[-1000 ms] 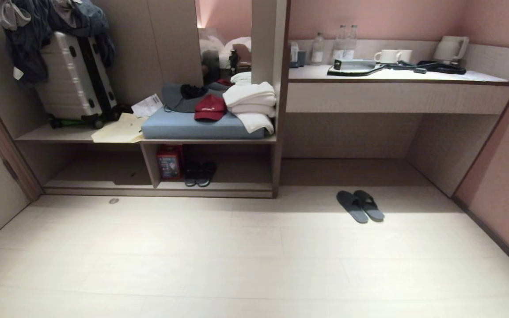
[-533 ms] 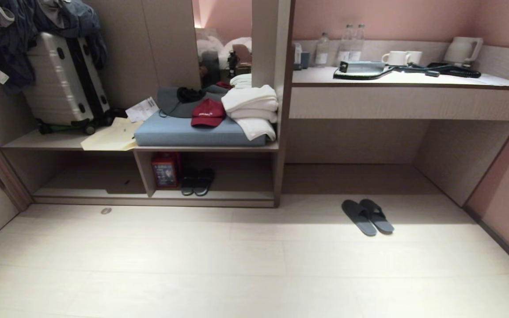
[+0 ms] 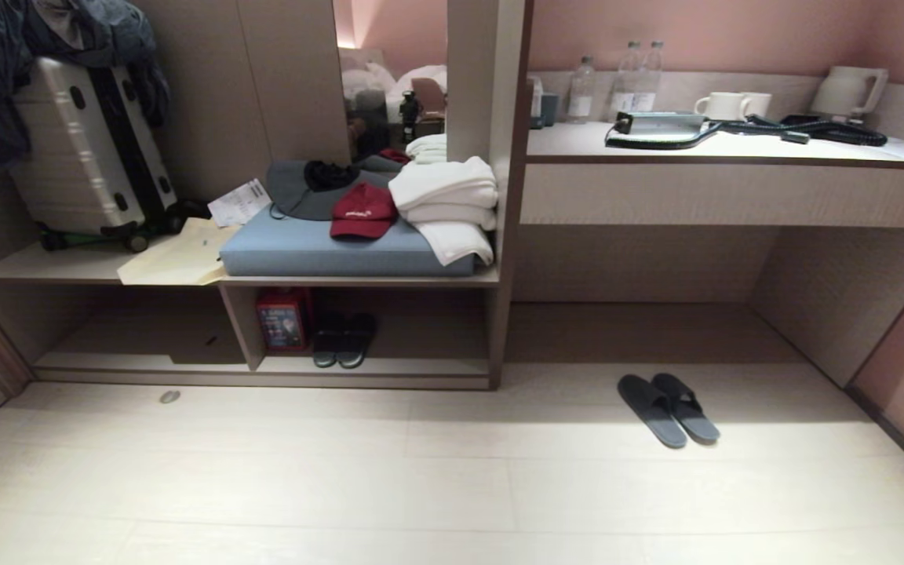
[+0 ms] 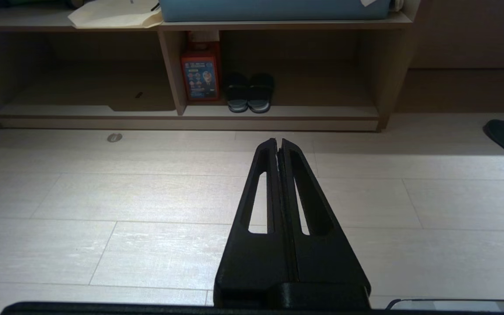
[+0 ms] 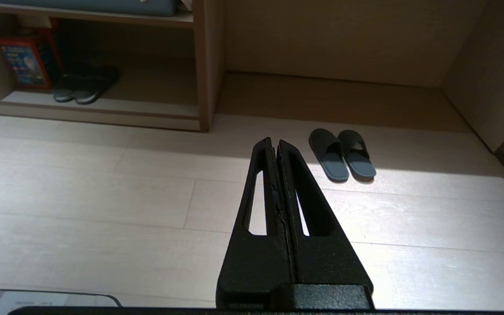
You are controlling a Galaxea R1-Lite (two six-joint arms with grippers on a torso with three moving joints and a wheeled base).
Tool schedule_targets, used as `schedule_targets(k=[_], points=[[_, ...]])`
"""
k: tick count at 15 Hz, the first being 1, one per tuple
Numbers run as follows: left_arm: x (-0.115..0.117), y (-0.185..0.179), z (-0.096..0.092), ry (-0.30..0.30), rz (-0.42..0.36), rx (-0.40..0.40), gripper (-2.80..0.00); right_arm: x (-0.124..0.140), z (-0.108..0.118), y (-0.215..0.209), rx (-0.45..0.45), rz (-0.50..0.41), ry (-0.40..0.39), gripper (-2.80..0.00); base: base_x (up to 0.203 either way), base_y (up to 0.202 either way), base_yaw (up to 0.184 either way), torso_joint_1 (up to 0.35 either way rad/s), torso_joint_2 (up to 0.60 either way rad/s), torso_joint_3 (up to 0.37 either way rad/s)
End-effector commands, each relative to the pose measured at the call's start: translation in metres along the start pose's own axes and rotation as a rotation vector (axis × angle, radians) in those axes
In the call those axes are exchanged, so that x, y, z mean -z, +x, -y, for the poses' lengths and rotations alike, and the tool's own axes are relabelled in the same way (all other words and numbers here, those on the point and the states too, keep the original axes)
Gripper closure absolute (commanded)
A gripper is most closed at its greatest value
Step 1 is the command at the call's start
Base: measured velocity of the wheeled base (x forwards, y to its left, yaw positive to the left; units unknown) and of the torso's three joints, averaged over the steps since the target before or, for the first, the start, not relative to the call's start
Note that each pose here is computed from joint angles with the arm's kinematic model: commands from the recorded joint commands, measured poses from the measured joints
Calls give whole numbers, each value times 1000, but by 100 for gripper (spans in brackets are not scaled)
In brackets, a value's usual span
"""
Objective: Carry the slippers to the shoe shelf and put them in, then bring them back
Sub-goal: Pick up the slippers on the floor
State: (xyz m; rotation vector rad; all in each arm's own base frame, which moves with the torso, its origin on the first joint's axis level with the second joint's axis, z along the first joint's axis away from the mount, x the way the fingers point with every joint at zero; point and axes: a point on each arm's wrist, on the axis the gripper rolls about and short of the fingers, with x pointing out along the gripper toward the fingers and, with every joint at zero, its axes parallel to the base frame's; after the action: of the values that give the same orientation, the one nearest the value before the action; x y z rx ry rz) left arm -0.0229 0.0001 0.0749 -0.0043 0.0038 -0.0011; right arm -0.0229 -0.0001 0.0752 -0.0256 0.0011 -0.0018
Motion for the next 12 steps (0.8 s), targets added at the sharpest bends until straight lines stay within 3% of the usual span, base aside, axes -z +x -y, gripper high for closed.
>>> schedule_targets(k=[1,12], points=[[0,0,0,0,-1,-1,0,0,0,0,0,1,0,0,196,0,-2,2,2,3],[0,0,0,0,-1,-1,0,0,0,0,0,1,0,0,196,0,1,4,3,5]])
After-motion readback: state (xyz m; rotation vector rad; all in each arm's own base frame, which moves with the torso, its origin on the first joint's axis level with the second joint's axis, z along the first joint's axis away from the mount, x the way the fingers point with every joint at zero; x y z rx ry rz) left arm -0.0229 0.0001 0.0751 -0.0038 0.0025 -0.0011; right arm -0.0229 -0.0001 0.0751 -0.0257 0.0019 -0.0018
